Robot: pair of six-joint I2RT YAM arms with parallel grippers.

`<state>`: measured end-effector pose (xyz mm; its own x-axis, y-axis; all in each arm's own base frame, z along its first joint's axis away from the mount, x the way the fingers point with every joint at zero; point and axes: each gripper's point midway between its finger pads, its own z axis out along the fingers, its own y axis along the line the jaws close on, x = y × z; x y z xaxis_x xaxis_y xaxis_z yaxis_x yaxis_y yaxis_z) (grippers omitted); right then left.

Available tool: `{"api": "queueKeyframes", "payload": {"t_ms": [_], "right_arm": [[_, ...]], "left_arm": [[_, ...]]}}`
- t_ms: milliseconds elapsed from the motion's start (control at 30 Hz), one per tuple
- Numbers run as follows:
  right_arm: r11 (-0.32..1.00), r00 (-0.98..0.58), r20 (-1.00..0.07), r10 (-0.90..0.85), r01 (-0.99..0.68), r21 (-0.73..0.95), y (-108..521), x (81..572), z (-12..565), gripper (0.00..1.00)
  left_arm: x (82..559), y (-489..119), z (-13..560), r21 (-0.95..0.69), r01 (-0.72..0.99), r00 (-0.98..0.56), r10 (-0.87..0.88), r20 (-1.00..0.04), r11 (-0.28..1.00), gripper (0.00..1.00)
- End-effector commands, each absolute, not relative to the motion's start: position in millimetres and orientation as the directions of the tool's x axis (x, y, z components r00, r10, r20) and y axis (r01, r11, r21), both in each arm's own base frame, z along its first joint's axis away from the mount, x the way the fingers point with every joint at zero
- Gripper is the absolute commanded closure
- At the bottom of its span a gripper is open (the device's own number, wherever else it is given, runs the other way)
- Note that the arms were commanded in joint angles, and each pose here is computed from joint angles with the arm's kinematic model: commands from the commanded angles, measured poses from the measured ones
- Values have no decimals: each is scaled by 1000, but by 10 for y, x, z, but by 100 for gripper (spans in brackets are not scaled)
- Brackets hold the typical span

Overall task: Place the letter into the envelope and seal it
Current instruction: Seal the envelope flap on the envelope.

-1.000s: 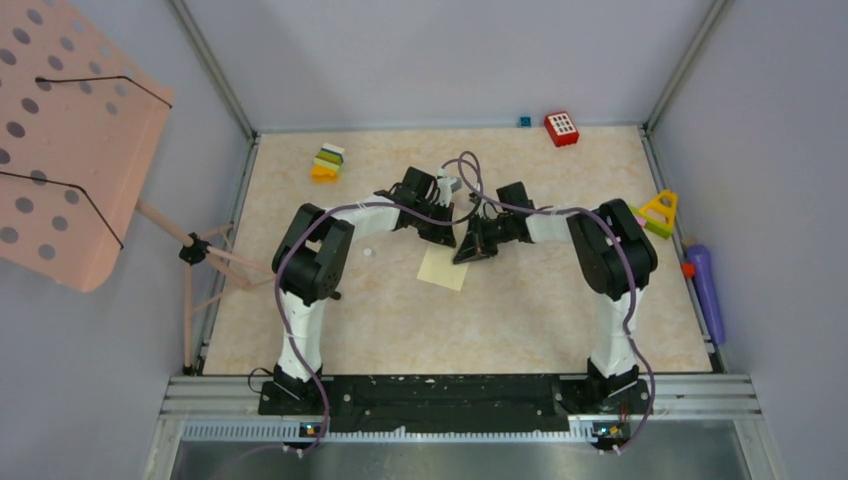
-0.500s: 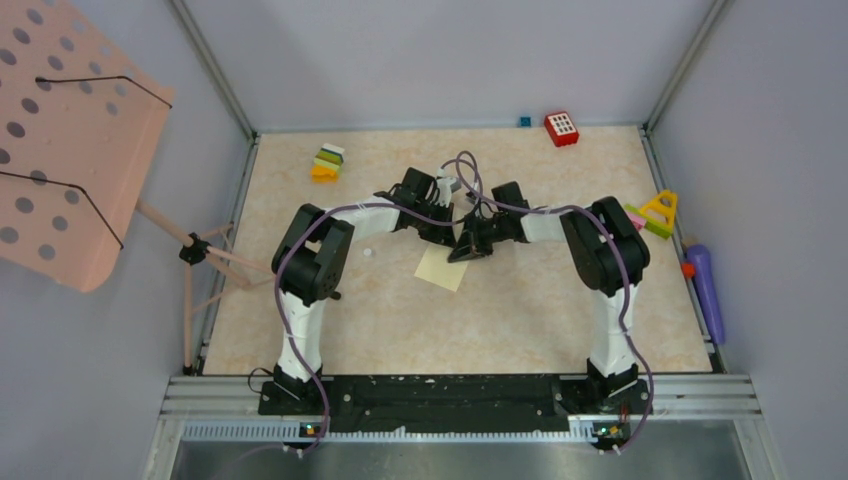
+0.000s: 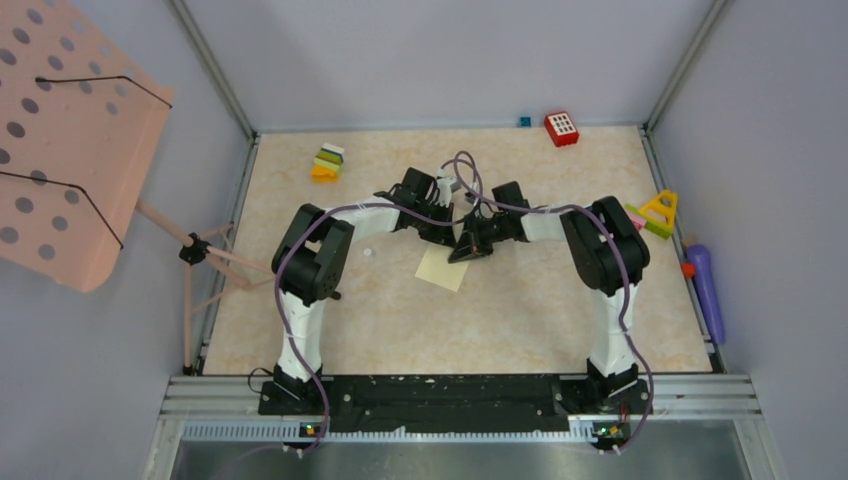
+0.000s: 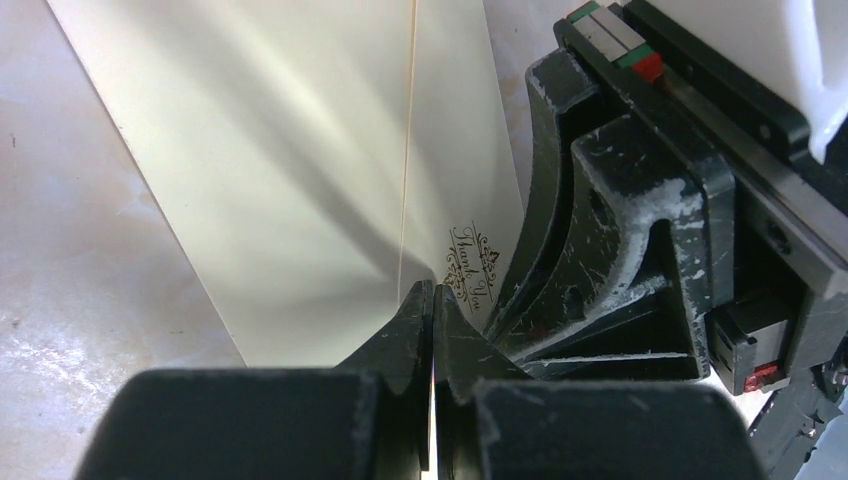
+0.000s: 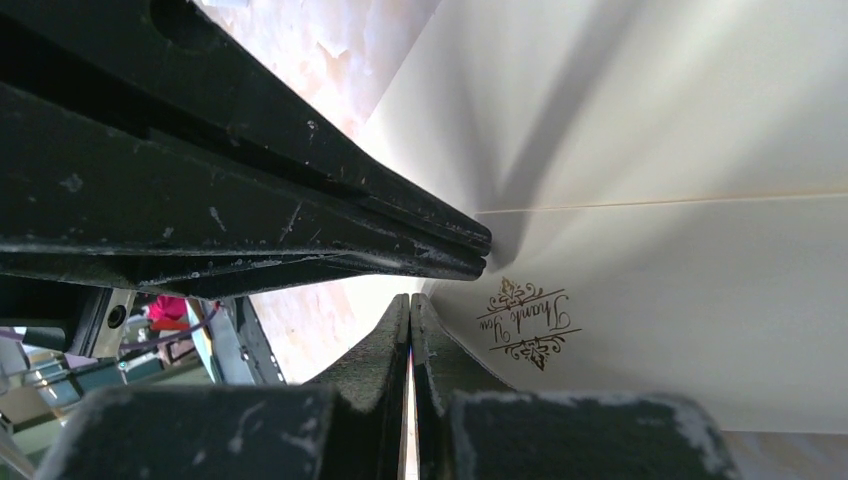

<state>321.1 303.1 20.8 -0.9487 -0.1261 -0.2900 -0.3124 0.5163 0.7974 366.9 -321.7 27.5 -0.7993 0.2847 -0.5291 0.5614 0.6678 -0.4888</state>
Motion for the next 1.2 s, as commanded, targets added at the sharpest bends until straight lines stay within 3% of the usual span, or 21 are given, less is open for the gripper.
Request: {"api": "queueKeyframes", "payload": {"t_ms": [0,767,1167], "right_arm": [[522,-942,-270,-199,-335,785,3035,2997,114,100],[465,-923,-251,-290,-365,807,3009,2686,218,100],[529,-929,-308,-204,-369,764,2923,3145,229,100]], "left_arm": [[3483,-2998,-102,-437,508,-843,323,-431,742,100],[3509,-2962,-110,-416,509,-839,326,-436,753,100],[3487,-2975,-115,-424,514,-838,331,-434,746,100]]}}
